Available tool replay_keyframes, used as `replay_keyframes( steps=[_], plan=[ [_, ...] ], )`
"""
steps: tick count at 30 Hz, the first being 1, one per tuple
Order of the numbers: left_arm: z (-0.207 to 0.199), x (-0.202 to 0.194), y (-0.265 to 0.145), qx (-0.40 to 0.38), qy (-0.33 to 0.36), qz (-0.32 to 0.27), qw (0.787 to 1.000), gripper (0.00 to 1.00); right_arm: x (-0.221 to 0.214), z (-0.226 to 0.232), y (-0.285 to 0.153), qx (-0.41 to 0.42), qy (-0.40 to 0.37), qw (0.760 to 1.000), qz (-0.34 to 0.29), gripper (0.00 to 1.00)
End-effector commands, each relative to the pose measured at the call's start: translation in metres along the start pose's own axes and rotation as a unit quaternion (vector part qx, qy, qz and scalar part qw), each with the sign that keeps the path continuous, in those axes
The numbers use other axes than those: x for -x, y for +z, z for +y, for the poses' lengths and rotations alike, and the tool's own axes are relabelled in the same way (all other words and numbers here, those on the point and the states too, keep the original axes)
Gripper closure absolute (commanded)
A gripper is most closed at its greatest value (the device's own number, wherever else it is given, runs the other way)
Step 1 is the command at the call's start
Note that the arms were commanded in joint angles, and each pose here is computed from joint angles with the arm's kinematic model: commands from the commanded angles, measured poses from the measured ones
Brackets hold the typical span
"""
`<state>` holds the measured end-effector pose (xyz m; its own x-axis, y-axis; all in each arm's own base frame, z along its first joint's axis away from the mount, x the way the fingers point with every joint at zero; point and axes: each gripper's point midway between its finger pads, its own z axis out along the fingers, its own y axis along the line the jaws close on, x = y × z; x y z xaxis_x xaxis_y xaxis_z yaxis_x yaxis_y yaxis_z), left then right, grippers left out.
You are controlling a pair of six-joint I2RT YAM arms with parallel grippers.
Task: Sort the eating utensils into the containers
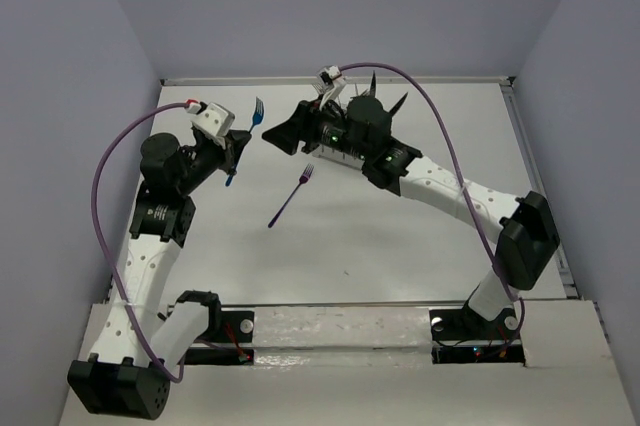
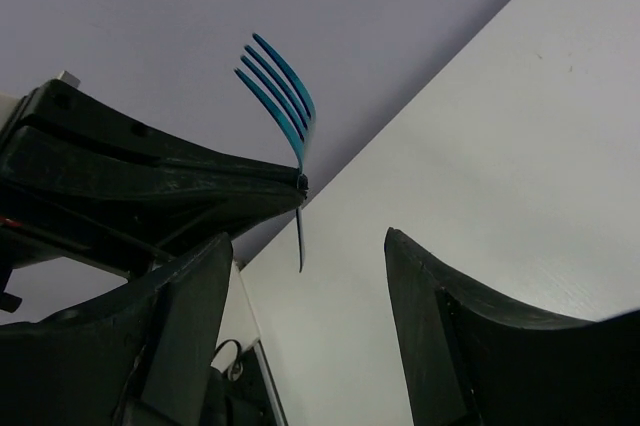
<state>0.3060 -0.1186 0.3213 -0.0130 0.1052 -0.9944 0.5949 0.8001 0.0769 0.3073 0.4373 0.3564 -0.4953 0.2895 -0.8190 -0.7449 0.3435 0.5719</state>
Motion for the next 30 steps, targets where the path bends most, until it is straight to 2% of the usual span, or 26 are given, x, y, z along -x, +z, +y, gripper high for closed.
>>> replay_keyframes(
  steps=[1, 10, 20, 24, 30],
  plan=[
    [-0.003, 0.042, -0.007, 0.005, -0.001, -0.065, 0.998, 1.0, 0.027, 0.034, 0.007, 0.037, -0.002, 0.998, -0.053, 0.31],
    [-0.003, 0.039, -0.005, 0.003, -0.01, -0.066, 0.998, 1.0, 0.022, 0.034, 0.026, 0.066, 0.013, 0.996, -0.058, 0.33],
    [-0.001, 0.032, -0.003, 0.008, -0.001, -0.062, 0.998, 1.0, 0.023, 0.029, 0.044, 0.067, 0.026, 0.996, -0.061, 0.4],
    [0.001, 0.029, -0.002, 0.011, 0.003, -0.059, 0.998, 1.0, 0.024, 0.03, 0.049, 0.072, 0.035, 0.995, -0.061, 0.48],
    [0.004, 0.026, 0.0, 0.016, 0.006, -0.056, 0.998, 1.0, 0.029, 0.029, 0.047, 0.081, 0.038, 0.994, -0.059, 0.53]
  ],
)
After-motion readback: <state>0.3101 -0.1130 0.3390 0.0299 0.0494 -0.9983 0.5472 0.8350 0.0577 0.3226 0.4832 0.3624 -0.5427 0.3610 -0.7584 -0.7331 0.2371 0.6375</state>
